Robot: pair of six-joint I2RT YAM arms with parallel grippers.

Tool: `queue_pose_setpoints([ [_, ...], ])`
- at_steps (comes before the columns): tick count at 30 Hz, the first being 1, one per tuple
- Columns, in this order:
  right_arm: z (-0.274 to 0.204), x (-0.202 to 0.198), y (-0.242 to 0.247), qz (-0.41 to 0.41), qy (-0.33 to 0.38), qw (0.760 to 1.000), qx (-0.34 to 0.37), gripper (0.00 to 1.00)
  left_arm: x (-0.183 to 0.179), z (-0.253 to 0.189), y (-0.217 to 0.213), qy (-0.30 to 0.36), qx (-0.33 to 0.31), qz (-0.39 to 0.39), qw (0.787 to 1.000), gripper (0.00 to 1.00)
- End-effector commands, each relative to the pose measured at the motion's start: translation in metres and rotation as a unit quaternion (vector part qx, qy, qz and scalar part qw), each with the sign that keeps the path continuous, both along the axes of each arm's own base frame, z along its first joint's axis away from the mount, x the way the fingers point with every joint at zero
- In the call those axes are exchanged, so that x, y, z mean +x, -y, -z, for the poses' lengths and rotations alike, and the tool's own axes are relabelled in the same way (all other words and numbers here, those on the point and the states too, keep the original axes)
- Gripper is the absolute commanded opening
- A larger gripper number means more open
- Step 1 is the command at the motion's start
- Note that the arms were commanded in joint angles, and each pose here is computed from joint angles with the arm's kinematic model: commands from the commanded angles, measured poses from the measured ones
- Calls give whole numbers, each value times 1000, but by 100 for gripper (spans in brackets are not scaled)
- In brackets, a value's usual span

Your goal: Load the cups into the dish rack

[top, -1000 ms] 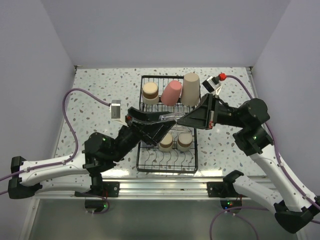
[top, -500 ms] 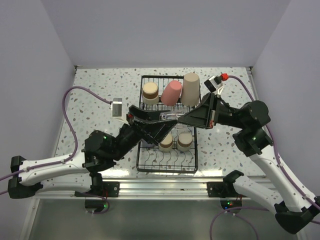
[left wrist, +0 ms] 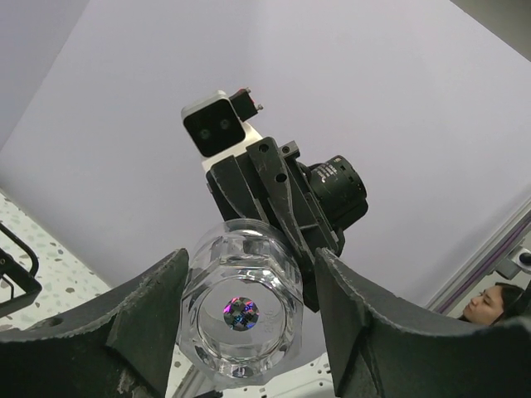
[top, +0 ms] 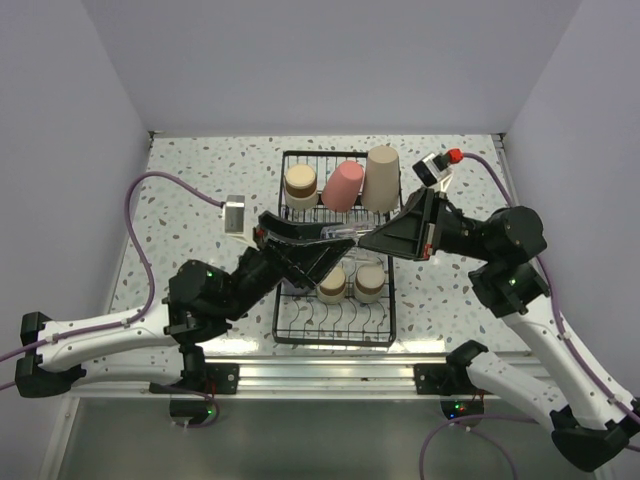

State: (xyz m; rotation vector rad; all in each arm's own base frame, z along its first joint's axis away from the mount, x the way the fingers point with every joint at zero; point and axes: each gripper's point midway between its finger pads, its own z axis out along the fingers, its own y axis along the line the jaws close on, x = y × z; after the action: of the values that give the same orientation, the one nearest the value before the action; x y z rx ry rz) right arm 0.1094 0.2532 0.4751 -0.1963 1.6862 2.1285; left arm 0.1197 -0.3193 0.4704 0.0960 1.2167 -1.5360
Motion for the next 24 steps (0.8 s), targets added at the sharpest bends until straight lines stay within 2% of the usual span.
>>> queue_pose_setpoints([
  [1, -11, 13, 4, 44, 9, 999, 23, 0, -18, -10, 1, 7, -10, 44, 999, 64],
  [2, -12, 13, 4, 47, 10, 999, 25, 0, -18, -9, 1, 6, -10, 44, 999, 65],
  [3, -13, 12, 5, 47, 11, 999, 26, 0, -18, -8, 1, 5, -8, 46, 999, 71],
  [6, -14, 13, 5, 50, 10, 998, 27, 0, -19, -6, 3, 2, -3, 51, 999, 80],
  [9, -16, 14, 6, 55, 8, 998, 29, 0, -20, -4, 4, 2, 1, 54, 999, 81],
  [11, -17, 13, 7, 57, 10, 998, 30, 0, -21, -4, 3, 1, 1, 56, 998, 78],
  [15, -14, 12, 8, 62, 9, 998, 27, 0, -20, -6, -2, -1, -3, 51, 999, 57],
  [16, -11, 12, 8, 63, 6, 998, 24, 0, -20, -7, -3, -1, -4, 49, 999, 54],
  [20, -4, 7, 10, 62, 6, 998, 15, 0, -17, -7, -8, -7, -8, 40, 999, 52],
  [22, 1, 6, 11, 62, 4, 998, 6, 0, -17, -8, -10, -7, -11, 39, 999, 59],
  [24, 3, 3, 13, 66, 8, 998, 2, 0, -17, -8, -10, -6, -11, 39, 999, 75],
])
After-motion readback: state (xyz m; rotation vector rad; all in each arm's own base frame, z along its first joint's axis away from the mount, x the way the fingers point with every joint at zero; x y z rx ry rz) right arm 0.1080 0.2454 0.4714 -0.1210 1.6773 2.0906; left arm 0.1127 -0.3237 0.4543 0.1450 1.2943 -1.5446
